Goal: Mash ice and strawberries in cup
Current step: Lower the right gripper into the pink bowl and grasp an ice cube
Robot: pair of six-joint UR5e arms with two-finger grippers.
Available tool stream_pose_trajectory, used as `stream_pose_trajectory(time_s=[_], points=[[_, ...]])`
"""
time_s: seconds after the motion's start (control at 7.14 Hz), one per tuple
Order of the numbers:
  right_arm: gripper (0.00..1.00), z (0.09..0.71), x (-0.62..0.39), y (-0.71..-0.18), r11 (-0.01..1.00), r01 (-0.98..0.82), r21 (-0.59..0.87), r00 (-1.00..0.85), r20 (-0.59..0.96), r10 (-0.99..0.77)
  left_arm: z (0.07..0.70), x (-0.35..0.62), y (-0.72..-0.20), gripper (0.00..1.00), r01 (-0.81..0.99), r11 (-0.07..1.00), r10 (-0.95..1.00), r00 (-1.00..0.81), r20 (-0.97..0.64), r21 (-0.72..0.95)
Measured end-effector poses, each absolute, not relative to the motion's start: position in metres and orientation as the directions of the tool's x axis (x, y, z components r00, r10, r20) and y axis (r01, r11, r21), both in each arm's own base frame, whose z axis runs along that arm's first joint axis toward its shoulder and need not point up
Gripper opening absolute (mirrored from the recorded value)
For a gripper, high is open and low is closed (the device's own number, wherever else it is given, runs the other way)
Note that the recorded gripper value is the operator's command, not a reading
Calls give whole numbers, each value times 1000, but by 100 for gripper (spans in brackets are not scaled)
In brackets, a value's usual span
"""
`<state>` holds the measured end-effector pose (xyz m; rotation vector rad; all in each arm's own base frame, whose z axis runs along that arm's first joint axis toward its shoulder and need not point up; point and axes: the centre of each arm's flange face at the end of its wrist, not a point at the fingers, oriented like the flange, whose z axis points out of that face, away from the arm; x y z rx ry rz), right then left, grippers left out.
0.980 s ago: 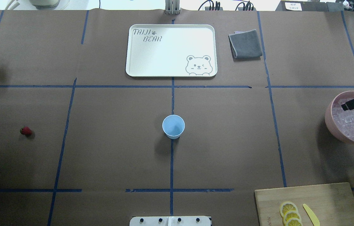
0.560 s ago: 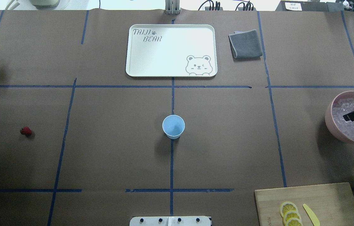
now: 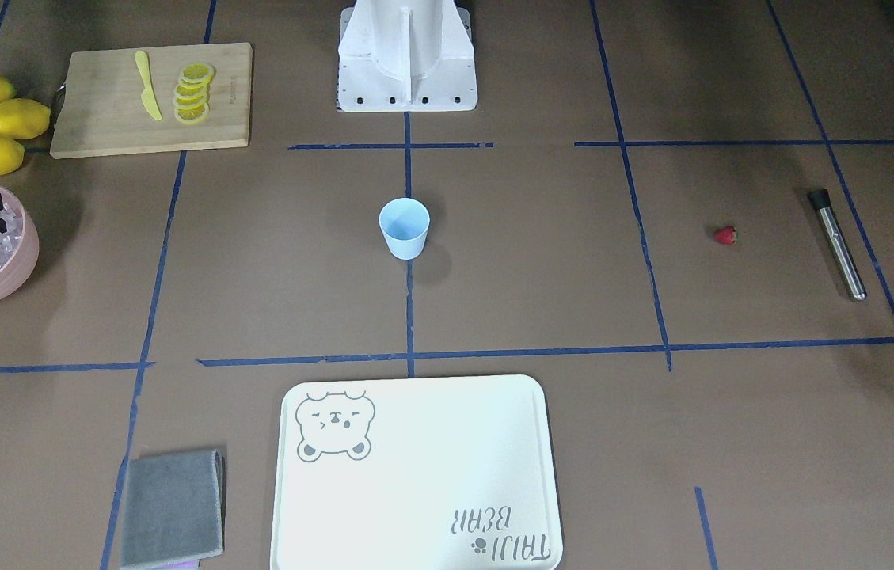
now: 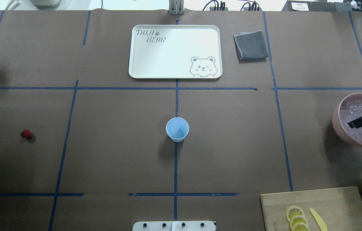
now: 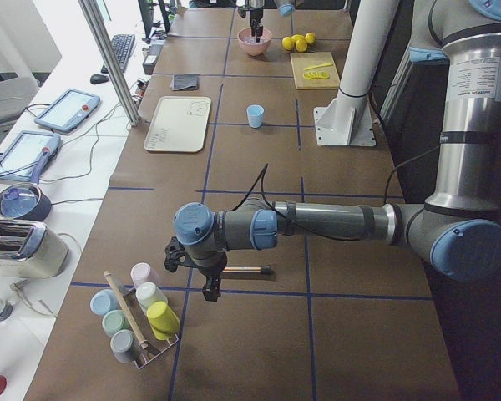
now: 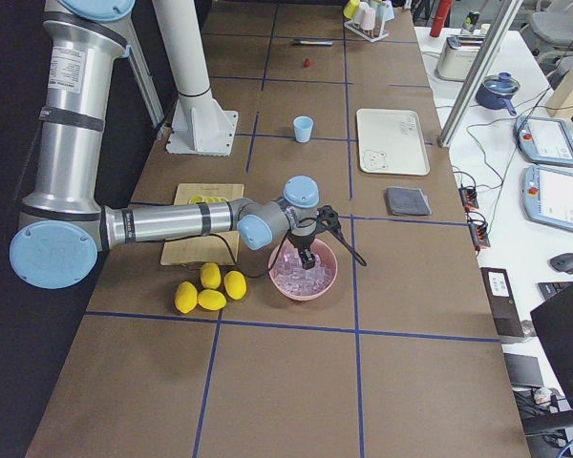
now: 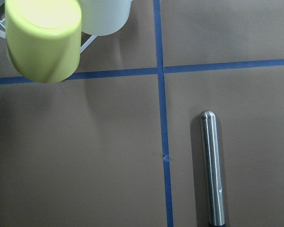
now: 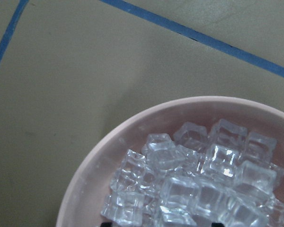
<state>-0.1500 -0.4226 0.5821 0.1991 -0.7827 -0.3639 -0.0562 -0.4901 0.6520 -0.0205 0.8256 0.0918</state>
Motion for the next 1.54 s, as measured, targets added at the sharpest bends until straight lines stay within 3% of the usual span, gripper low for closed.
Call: stream_pose_trajectory(time_s=[0.42,0.7,0.98,1.12,1.54], points=[[67,585,-157,-429,919,252,304,651,650,-393,651,-56,-490,100,-90,996,75,674,-735,19],[27,587,-157,-429,920,252,301,652,649,-391,651,-55,-490,100,-91,996,77,674,-735,20],[10,587,-156,-429,921,251,298,652,651,-389,651,-55,-490,100,-92,996,77,674,-735,20],[4,587,-156,-429,921,251,298,652,652,-388,651,-55,-490,100,-92,996,76,674,-735,19],[2,573,-150,-436,923,226,312,647,660,-382,653,-55,-489,100,-92,996,73,674,-735,15]])
